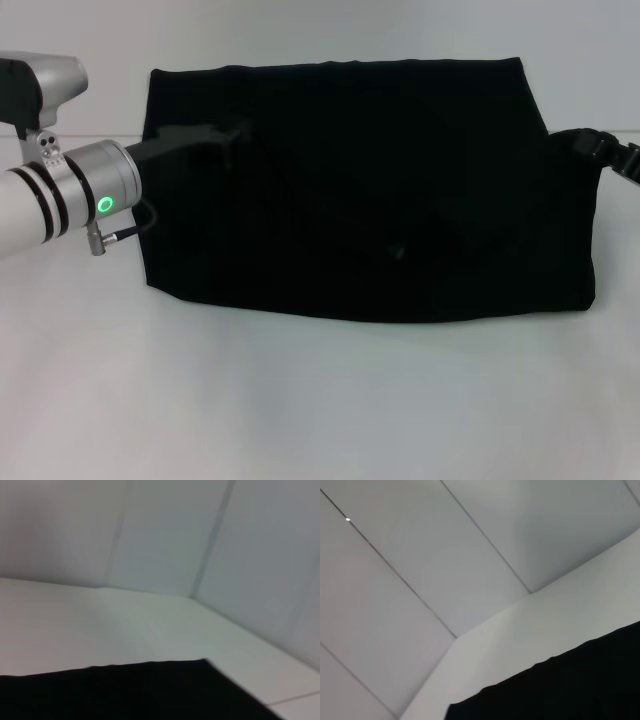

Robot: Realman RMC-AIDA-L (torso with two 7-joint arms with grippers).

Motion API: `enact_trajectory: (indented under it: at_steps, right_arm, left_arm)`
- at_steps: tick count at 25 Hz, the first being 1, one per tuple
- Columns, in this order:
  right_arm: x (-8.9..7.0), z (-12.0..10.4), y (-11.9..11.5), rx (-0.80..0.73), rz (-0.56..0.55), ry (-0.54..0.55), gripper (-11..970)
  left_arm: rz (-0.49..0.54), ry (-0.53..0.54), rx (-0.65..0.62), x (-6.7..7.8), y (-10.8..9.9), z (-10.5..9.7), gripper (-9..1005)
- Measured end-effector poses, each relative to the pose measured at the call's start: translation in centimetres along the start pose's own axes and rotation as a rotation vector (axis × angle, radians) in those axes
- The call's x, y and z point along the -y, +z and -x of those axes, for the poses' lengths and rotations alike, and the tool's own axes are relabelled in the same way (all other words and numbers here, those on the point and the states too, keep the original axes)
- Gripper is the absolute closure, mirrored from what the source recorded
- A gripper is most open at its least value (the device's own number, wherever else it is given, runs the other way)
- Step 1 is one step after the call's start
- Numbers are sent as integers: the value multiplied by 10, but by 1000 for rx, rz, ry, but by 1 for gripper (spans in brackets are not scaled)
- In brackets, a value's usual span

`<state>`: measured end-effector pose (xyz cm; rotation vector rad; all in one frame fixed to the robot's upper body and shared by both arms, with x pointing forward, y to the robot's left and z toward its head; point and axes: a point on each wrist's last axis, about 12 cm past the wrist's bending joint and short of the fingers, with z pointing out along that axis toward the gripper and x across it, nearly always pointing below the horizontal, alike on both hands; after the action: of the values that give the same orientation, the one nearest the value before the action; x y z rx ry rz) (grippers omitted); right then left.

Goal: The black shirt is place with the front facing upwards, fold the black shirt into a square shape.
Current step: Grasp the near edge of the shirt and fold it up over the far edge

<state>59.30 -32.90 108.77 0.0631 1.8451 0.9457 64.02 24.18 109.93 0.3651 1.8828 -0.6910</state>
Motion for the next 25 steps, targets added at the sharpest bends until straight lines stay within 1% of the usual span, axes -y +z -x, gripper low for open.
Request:
enact_trajectory:
  at_steps: [4, 10, 12, 17, 21, 25]
  right_arm:
    - [2, 0, 10, 3, -55, -45, 894]
    - [3, -1, 24, 7, -123, -102, 893]
    - [3, -2, 30, 29, -163, -134, 893]
    - [3, -3, 34, 76, -196, -182, 893]
    - [2, 0, 37, 93, -212, -194, 893]
    - [5, 2, 40, 99, -257, -195, 894]
  left_arm:
    - [86, 14, 11, -8, 1, 0, 965]
    - [158, 32, 20, -15, 2, 1, 966]
    - [182, 45, 14, -15, 4, 1, 966]
    - [234, 79, 8, -15, 10, 0, 966]
    - [252, 103, 3, -13, 14, 0, 967]
    - [278, 133, 3, -12, 18, 1, 967]
